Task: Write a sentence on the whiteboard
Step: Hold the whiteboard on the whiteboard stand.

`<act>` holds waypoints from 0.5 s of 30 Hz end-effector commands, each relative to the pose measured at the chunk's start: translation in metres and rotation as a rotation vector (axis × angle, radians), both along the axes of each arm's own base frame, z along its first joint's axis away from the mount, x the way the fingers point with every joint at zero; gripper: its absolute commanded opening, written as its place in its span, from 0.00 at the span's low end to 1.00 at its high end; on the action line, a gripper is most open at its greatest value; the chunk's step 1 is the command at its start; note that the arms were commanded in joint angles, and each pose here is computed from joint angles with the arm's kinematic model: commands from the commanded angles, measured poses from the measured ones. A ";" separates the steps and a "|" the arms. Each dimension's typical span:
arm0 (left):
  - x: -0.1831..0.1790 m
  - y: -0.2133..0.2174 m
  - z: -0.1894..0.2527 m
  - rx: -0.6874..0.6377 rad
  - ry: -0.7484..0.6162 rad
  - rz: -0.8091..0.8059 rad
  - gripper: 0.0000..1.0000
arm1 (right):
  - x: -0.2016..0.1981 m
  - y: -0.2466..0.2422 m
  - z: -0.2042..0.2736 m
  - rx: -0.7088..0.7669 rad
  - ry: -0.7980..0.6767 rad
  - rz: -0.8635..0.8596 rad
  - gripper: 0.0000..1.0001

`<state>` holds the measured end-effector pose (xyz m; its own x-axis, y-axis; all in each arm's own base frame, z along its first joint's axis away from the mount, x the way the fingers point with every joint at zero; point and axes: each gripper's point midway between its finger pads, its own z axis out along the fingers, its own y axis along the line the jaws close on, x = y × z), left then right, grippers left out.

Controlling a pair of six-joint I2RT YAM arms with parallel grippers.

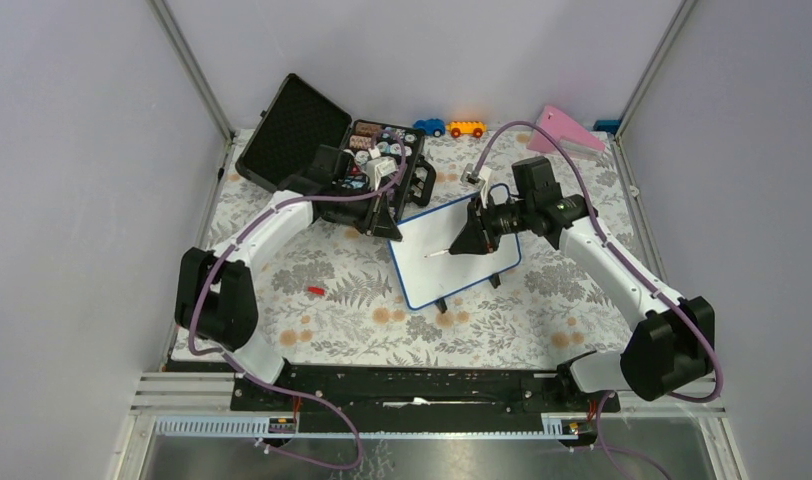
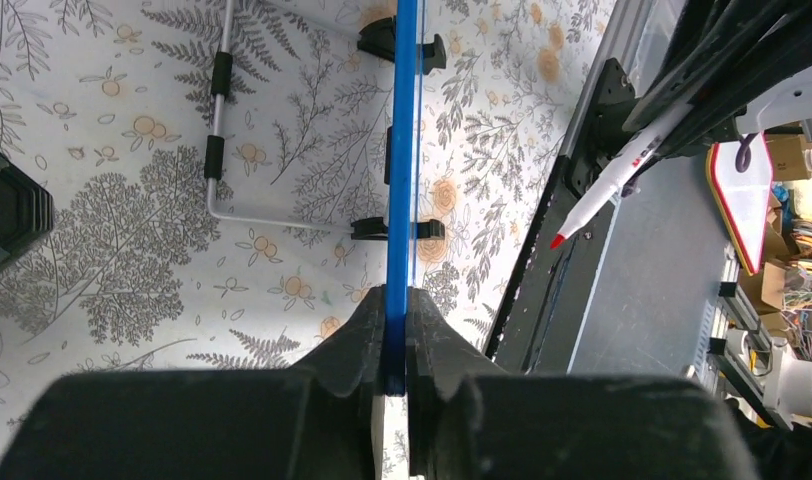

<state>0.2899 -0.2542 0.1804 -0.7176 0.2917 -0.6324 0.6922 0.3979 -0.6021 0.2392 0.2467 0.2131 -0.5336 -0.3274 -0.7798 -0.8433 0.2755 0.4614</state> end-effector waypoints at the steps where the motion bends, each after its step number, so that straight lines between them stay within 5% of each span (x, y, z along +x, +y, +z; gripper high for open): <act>1: 0.016 -0.005 0.014 -0.011 -0.083 -0.038 0.02 | 0.007 0.002 0.005 0.001 -0.062 -0.008 0.00; 15: 0.016 -0.008 0.003 0.022 -0.064 -0.083 0.00 | 0.041 0.038 0.007 0.012 -0.200 -0.029 0.00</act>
<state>0.2996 -0.2603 0.1803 -0.6890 0.3439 -0.6379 0.7243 0.3582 -0.5892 0.2610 0.2700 0.2069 -0.4574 -0.3279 -0.8266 -0.8815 0.2895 0.3729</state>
